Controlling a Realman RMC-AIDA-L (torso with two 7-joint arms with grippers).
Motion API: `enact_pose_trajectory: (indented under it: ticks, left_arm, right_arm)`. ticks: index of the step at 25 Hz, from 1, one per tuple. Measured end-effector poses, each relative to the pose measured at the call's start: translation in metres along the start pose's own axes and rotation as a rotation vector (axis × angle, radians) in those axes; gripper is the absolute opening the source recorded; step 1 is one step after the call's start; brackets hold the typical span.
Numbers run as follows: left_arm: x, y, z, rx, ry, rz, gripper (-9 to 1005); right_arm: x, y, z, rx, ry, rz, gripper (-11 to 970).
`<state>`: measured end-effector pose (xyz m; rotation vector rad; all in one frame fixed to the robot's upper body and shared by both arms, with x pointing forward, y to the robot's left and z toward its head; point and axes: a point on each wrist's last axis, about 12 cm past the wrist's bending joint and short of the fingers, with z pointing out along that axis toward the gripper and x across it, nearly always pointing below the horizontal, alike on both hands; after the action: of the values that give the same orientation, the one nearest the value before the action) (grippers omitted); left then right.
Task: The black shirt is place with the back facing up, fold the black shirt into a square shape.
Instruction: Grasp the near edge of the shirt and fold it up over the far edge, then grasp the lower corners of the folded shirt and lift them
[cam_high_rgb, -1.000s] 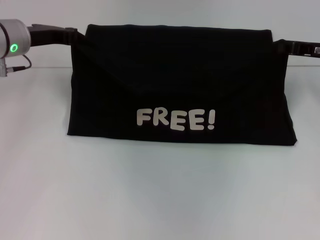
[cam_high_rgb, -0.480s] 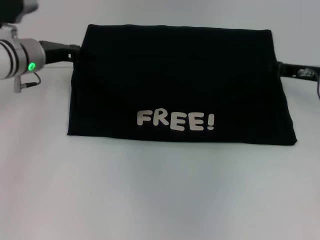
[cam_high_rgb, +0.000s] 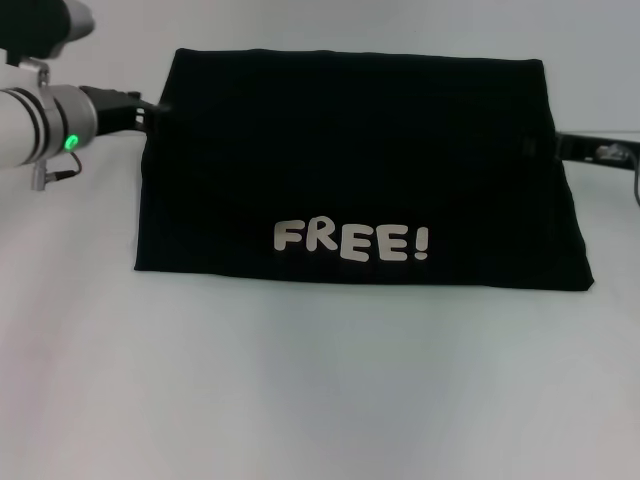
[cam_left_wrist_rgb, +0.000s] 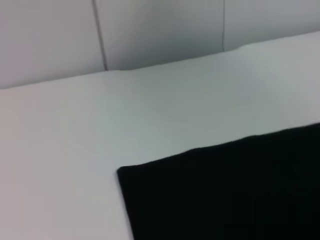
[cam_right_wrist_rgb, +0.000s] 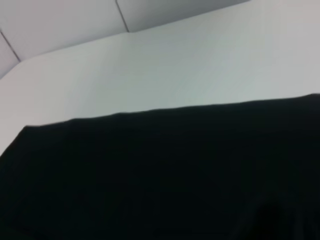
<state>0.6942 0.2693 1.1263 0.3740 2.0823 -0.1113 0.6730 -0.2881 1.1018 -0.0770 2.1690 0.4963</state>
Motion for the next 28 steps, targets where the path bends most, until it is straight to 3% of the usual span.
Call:
enact_pose_trajectory:
  ticks: [5, 14, 17, 24, 28]
  left_arm:
    - [0.001, 0.01, -0.014, 0.025, -0.023, -0.097, 346]
    - [0.023, 0.009, -0.064, 0.359, -0.09, -0.198, 733]
    - [0.036, 0.013, -0.08, 0.417, -0.107, -0.212, 925]
    - [0.068, 0.014, -0.099, 0.442, -0.088, -0.177, 924]
    - [0.081, 0.012, -0.101, 0.437, -0.068, -0.157, 924]
  right_arm:
    - [-0.003, 0.004, -0.004, -0.044, -0.051, 0.015, 492]
    - [-0.001, 0.012, -0.01, -0.148, -0.093, 0.006, 659]
    - [-0.002, 0.01, -0.016, -0.186, -0.132, 0.028, 687]
    - [-0.004, 0.011, -0.019, -0.202, -0.151, 0.004, 697]
    - [-0.003, 0.012, -0.022, -0.234, -0.145, -0.024, 771]
